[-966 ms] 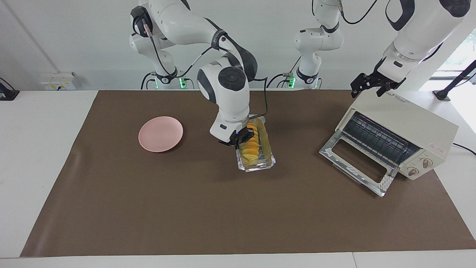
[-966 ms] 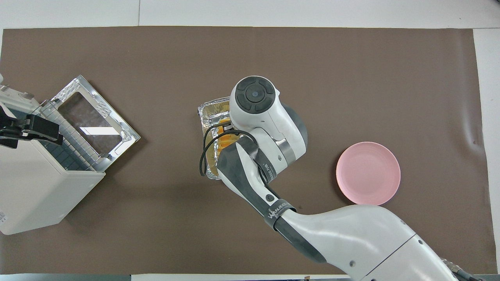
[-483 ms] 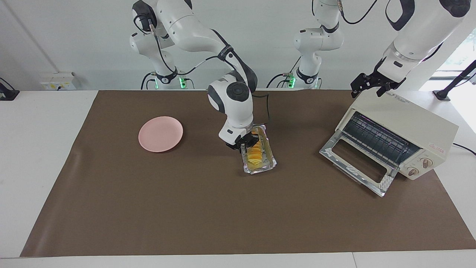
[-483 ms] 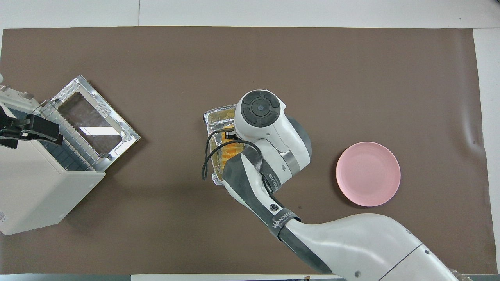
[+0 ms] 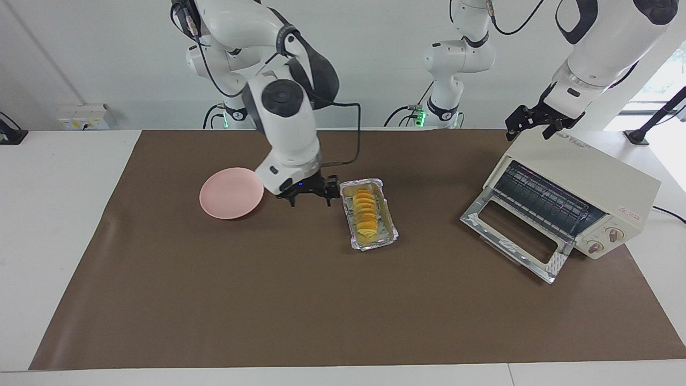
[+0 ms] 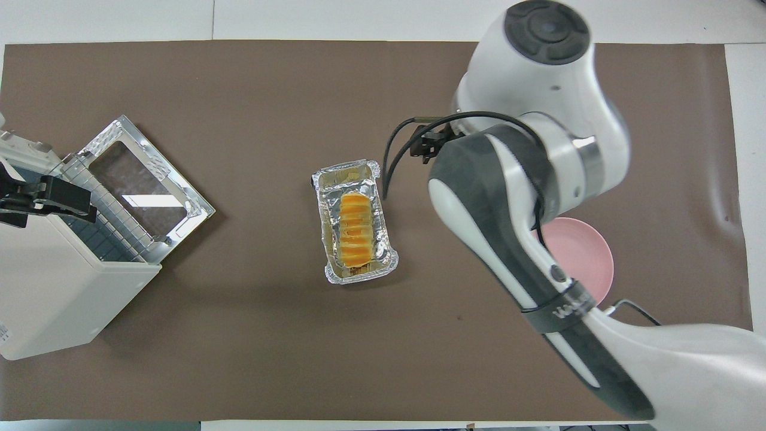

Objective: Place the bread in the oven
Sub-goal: 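Withdraw the right gripper while the left gripper grasps the foil tray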

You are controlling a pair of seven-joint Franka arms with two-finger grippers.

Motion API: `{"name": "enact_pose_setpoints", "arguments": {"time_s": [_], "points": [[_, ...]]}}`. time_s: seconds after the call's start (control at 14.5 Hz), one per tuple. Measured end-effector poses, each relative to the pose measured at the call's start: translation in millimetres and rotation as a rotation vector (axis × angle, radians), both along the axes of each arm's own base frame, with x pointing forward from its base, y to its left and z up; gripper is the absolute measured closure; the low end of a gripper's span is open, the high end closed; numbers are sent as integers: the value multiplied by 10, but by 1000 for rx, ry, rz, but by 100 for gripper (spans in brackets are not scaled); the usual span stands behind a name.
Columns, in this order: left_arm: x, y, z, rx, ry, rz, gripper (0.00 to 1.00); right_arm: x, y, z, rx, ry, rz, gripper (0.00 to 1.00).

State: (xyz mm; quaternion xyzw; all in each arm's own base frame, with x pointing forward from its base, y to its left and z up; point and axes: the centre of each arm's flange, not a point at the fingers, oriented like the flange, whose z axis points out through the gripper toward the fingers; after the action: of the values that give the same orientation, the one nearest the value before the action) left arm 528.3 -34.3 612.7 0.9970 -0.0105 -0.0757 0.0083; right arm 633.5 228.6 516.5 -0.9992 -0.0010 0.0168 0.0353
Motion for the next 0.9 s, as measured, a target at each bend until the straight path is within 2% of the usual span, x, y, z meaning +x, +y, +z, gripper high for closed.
{"name": "enact_pose_setpoints", "arguments": {"time_s": [0.14,0.21,0.34,0.48,0.69,0.9], "points": [[21,-154,23,-5,-29,-17,0,49,-631,312,-16,-28,54,0],[54,-357,55,-11,-75,-21,0,21,-923,450,-31,-24,71,0],[24,-1017,98,-24,-145,-64,0,-96,-1454,692,-59,1,107,0],[-100,-1740,-4,-33,-157,-111,0,-250,-1999,902,-72,22,150,0],[-187,-2786,-502,-48,-164,-100,0,-576,-2727,1117,-65,56,152,0],[-169,-3688,-1400,-53,-156,-12,0,-865,-2958,1301,-58,87,146,0]]}}
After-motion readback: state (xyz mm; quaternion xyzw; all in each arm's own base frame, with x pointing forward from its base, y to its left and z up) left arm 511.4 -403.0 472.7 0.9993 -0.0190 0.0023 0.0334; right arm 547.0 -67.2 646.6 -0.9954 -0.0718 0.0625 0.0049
